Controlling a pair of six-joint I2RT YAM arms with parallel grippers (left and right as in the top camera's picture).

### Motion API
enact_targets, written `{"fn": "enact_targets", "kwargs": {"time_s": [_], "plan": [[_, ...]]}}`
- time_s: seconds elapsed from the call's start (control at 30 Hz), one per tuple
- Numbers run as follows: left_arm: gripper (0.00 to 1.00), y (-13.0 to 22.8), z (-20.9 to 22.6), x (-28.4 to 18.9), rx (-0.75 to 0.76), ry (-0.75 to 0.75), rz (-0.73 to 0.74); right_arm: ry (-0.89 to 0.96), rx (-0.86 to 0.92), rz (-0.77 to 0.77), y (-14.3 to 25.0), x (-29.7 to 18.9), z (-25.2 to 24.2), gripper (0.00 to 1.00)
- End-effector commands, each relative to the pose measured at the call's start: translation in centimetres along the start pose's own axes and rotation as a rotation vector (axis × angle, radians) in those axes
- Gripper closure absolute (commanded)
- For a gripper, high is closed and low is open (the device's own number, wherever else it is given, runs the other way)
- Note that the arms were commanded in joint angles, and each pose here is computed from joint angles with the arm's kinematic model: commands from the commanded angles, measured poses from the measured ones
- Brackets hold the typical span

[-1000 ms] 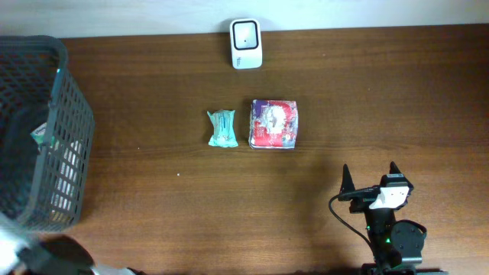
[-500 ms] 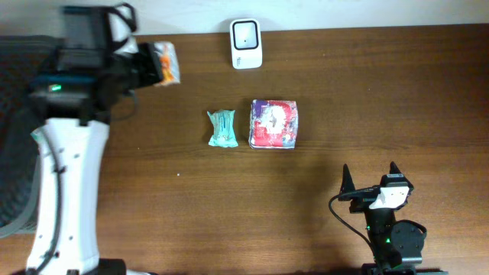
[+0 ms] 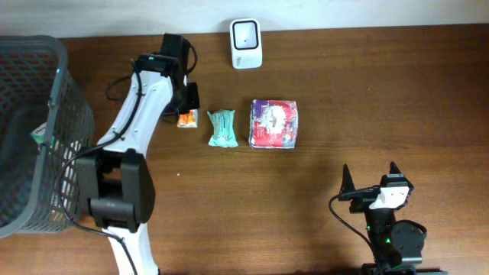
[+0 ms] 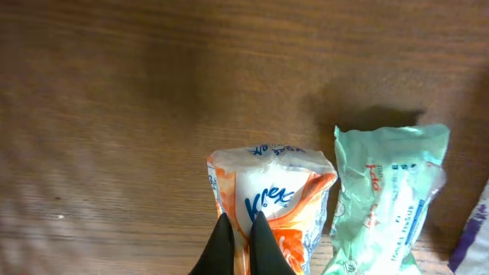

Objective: Scan the item barcode
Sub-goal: 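Place the orange Kleenex pack left of the green pack with the left gripper, then grasp the small teal Kleenex pack in the basket with the left gripper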

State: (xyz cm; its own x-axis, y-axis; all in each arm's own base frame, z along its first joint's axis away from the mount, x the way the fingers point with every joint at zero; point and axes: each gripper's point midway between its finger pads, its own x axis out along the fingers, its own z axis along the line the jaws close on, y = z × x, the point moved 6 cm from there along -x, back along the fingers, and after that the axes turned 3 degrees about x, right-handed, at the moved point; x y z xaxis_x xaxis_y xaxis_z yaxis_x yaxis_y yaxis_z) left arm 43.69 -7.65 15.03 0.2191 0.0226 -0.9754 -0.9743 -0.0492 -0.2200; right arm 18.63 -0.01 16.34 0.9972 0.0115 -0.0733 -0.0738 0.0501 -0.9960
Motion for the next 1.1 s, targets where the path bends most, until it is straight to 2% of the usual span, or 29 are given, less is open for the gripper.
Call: {"fn": "enact_targets", "kwargs": {"time_s": [0.0, 0.03, 0.07, 0.13, 0.23, 0.3, 0.4, 0.43, 0.5, 0.53, 0.57, 0.6, 0.63, 0.73, 0.8, 0.87, 1.03, 1.07], "plan": [[0.99, 0.6, -0.2, 2.0, 0.016, 0.002, 0.059, 0.000, -0.003, 0.005, 0.3, 0.0, 0.0, 0.01], [0.97, 0.6, -0.1, 2.2, 0.017, -0.004, 0.065, 0.000, -0.003, 0.005, 0.3, 0.0, 0.0, 0.01], [0.83, 0.7, -0.1, 2.3, 0.017, -0.005, 0.069, 0.000, -0.003, 0.005, 0.3, 0.0, 0.0, 0.01], [0.79, 0.7, -0.1, 2.3, 0.021, -0.005, 0.070, 0.000, -0.003, 0.005, 0.3, 0.0, 0.0, 0.01], [0.63, 0.7, -0.1, 2.2, 0.020, -0.006, 0.073, 0.000, -0.003, 0.005, 0.3, 0.0, 0.0, 0.01], [0.62, 0.3, 0.0, 1.1, 0.042, -0.004, 0.066, 0.000, -0.003, 0.005, 0.3, 0.0, 0.0, 0.01], [0.62, -2.1, 1.0, -4.3, 0.036, -0.026, -0.004, 0.000, -0.003, 0.005, 0.3, 0.0, 0.0, 0.01], [0.61, -3.4, 2.0, -8.1, 0.015, -0.045, -0.076, 0.000, -0.003, 0.005, 0.3, 0.0, 0.0, 0.01], [0.48, -5.5, 4.5, -16.5, -0.051, -0.040, -0.286, 0.000, -0.003, 0.005, 0.3, 0.0, 0.0, 0.01], [0.41, -5.9, 5.6, -19.3, -0.079, -0.035, -0.366, 0.000, -0.003, 0.005, 0.3, 0.0, 0.0, 0.01], [0.11, -6.2, 8.3, -24.6, -0.144, -0.033, -0.545, 0.000, -0.003, 0.005, 0.3, 0.0, 0.0, 0.01], [0.09, -6.0, 10.3, -27.4, -0.190, -0.048, -0.645, 0.000, -0.003, 0.005, 0.3, 0.0, 0.0, 0.01], [0.01, -5.6, 12.8, -29.5, -0.254, -0.092, -0.720, 0.000, -0.003, 0.005, 0.3, 0.0, 0.0, 0.01], [0.00, -3.4, 20.8, -32.4, -0.528, -0.214, -0.823, 0.000, -0.003, 0.005, 0.3, 0.0, 0.0, 0.01], [0.00, -1.9, 25.5, -31.8, -0.629, -0.292, -0.773, 0.000, -0.003, 0.005, 0.3, 0.0, 0.0, 0.01], [0.00, 0.2, 29.7, -29.4, -0.721, -0.352, -0.639, 0.000, -0.003, 0.005, 0.3, 0.0, 0.0, 0.01], [0.02, 2.5, 35.3, -21.8, -0.825, -0.385, -0.336, 0.000, -0.003, 0.005, 0.3, 0.0, 0.0, 0.01], [0.02, 2.4, 36.0, -19.4, -0.778, -0.358, -0.278, 0.000, -0.003, 0.005, 0.3, 0.0, 0.0, 0.01]]}}
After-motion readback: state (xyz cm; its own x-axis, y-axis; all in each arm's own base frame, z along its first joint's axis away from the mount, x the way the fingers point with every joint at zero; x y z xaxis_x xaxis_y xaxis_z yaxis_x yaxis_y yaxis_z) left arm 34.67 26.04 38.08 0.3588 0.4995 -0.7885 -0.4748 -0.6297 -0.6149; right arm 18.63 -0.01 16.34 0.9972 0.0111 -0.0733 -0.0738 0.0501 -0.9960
